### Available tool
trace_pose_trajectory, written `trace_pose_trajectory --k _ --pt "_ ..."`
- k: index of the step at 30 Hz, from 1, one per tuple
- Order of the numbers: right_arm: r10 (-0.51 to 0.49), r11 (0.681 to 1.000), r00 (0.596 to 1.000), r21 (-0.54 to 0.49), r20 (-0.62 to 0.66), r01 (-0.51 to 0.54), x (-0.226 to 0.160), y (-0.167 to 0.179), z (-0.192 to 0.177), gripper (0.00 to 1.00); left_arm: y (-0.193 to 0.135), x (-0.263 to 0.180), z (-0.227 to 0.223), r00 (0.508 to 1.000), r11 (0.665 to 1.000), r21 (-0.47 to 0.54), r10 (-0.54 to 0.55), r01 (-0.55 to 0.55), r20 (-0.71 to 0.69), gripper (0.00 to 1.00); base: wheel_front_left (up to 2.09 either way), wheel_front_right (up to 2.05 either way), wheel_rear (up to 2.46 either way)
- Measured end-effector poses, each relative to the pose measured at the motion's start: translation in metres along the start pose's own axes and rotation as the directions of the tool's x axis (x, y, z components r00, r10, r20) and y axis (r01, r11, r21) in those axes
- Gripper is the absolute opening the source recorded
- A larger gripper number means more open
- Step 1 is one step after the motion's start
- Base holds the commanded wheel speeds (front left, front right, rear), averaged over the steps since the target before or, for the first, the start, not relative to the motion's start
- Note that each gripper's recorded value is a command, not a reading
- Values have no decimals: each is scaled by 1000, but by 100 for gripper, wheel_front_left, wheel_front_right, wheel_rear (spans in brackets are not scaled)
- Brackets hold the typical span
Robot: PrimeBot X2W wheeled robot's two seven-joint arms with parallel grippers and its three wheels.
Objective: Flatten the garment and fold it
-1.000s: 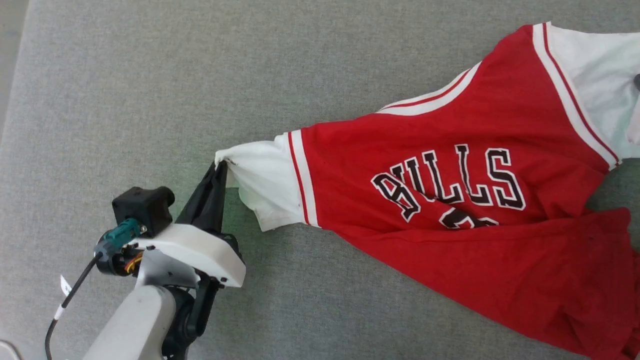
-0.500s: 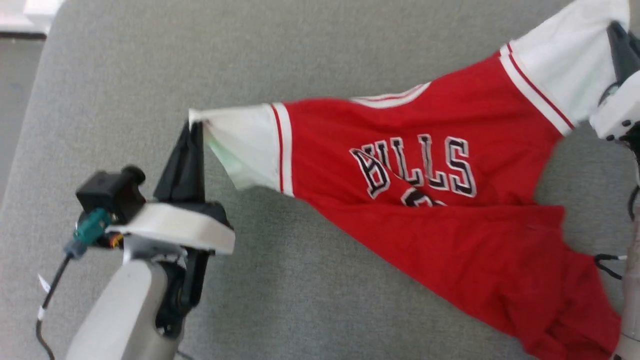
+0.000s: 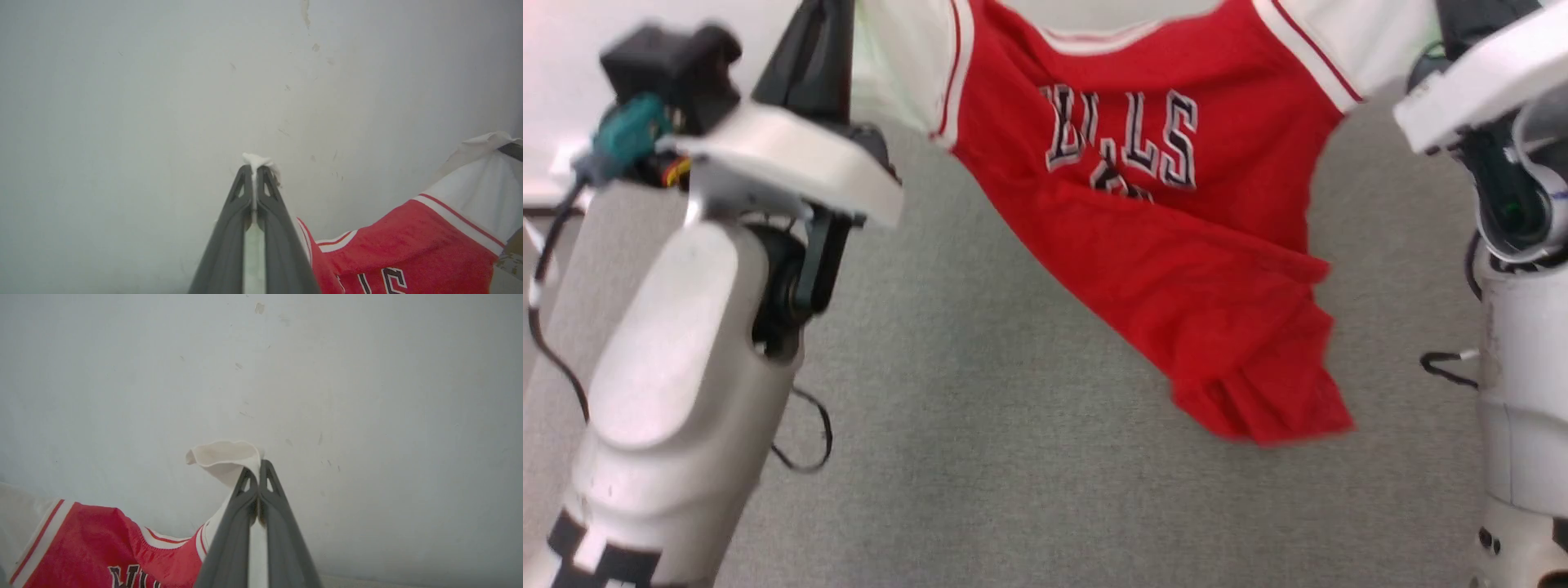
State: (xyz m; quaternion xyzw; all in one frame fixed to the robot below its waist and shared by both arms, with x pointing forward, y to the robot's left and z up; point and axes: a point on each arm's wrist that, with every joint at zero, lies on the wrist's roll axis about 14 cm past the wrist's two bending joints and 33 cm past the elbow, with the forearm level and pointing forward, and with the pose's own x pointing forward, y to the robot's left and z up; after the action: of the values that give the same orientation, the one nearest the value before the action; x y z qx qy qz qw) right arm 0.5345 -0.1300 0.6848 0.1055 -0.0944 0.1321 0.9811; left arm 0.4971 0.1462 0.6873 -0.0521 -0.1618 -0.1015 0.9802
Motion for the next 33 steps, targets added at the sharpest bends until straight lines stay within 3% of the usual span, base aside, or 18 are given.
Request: trace_pose_trajectory --k 4,7,11,18,28,33 --pt "36 998 998 -46 45 -34 -4 17 38 0 -18 17 31 998 998 20 -53 53 16 0 0 0 0" --pt "39 996 998 -80 52 -35 -6 22 62 0 -27 29 48 996 989 111 -93 94 -11 0 0 0 0" --pt "-2 987 999 -160 51 10 -8 15 89 0 -34 49 74 993 975 192 -108 113 -38 0 0 0 0" --pt "-99 965 992 -234 77 114 -10 -11 126 0 -42 80 118 995 968 234 -94 96 -17 0 0 0 0" --pt "-151 955 985 -244 84 167 27 -33 127 0 -45 124 113 995 972 214 -102 101 -7 0 0 0 0" --pt "-141 950 980 -260 139 173 58 -38 134 0 -50 154 131 985 974 199 -132 107 114 0 0 0 0"
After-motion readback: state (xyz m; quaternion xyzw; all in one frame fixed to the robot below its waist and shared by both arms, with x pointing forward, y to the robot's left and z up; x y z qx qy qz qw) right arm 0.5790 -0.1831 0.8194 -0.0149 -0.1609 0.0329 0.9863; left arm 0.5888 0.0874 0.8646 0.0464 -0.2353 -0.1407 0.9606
